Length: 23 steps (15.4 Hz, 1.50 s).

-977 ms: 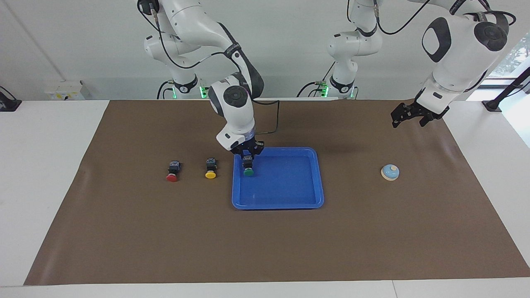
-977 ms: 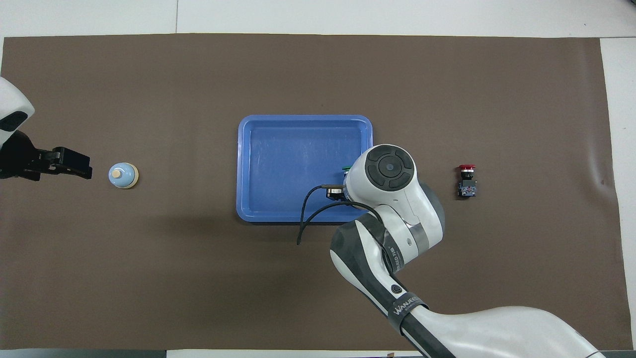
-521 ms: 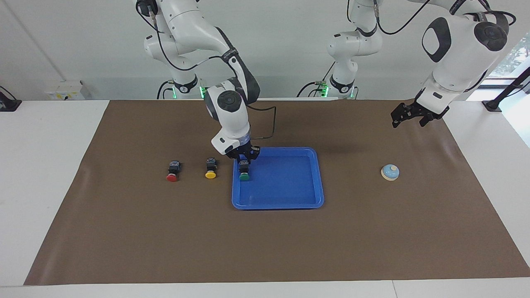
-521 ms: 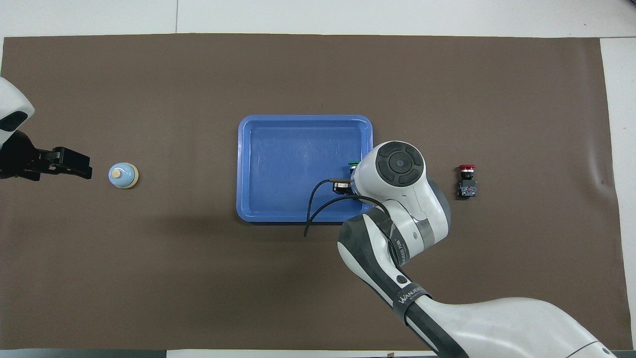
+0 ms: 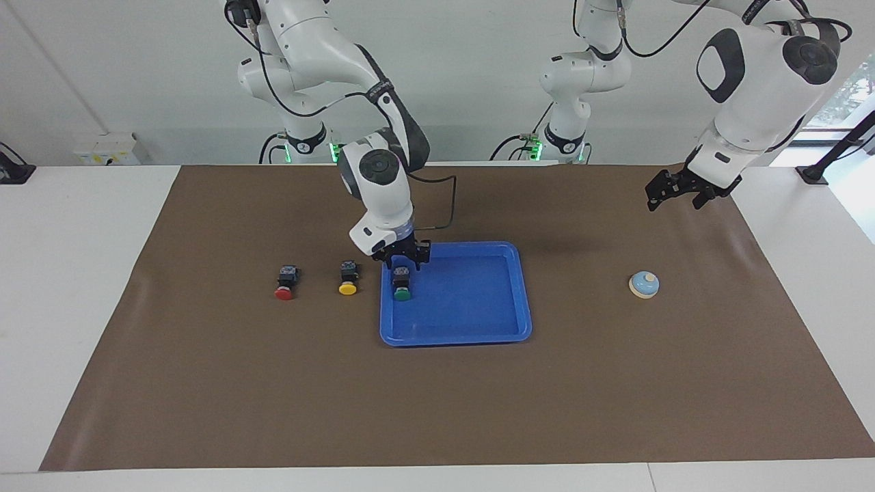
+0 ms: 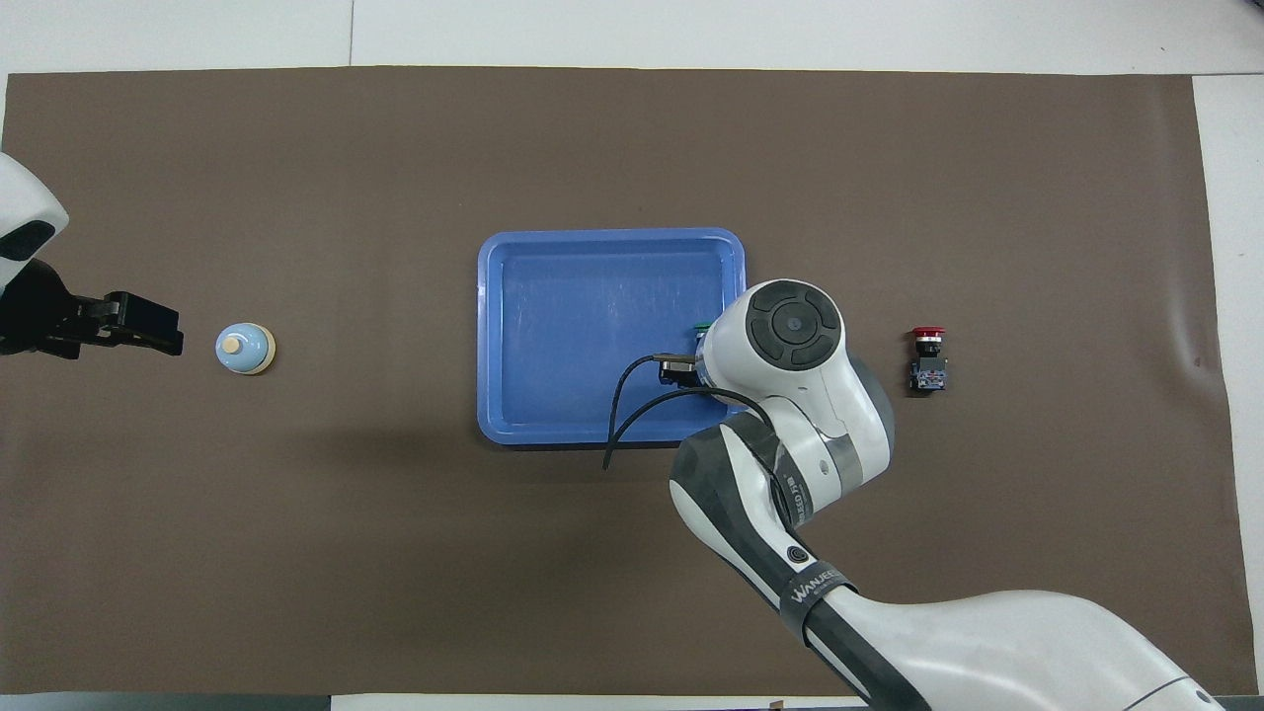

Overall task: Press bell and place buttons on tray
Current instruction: 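Move the right gripper to the red-capped button and grasp it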

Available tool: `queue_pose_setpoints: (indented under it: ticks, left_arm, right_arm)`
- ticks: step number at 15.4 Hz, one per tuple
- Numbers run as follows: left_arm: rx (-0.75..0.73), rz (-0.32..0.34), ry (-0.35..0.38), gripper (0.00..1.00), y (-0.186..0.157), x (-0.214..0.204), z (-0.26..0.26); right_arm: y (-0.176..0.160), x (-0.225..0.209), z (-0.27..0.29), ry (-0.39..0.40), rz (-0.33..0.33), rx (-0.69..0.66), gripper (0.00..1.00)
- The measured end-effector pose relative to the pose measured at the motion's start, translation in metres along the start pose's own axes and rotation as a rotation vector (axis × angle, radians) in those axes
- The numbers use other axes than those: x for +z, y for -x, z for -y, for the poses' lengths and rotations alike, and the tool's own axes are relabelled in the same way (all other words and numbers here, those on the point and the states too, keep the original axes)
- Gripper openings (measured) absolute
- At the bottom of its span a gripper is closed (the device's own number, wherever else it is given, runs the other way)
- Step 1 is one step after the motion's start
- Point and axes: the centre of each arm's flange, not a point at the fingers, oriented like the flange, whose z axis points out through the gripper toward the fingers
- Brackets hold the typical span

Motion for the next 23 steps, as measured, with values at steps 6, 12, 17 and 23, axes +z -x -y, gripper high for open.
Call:
queue_pose_setpoints:
  ticks: [6,12,17,23]
  left_arm:
    - [0.000,0.000,0.000,1.00,0.000,0.000,0.000]
    - [0.000,0.000,0.000,1.00,0.000,0.000,0.000]
    - [0.000,0.000,0.000,1.00,0.000,0.000,0.000]
    - [0.000,0.000,0.000,1.00,0.000,0.000,0.000]
  right_arm:
    - [-0.051,-0.048,-0.111,0.011,0.021,-0.041,1.00]
    - [-0.053,-0.015,-0.223,0.019,0.091,-0.095,1.00]
    - [-0.047,-0.003,-0.253,0.019,0.109,-0.050,1.00]
    - [-0.039,0.017,-0.258,0.016,0.067,-0.045,0.98]
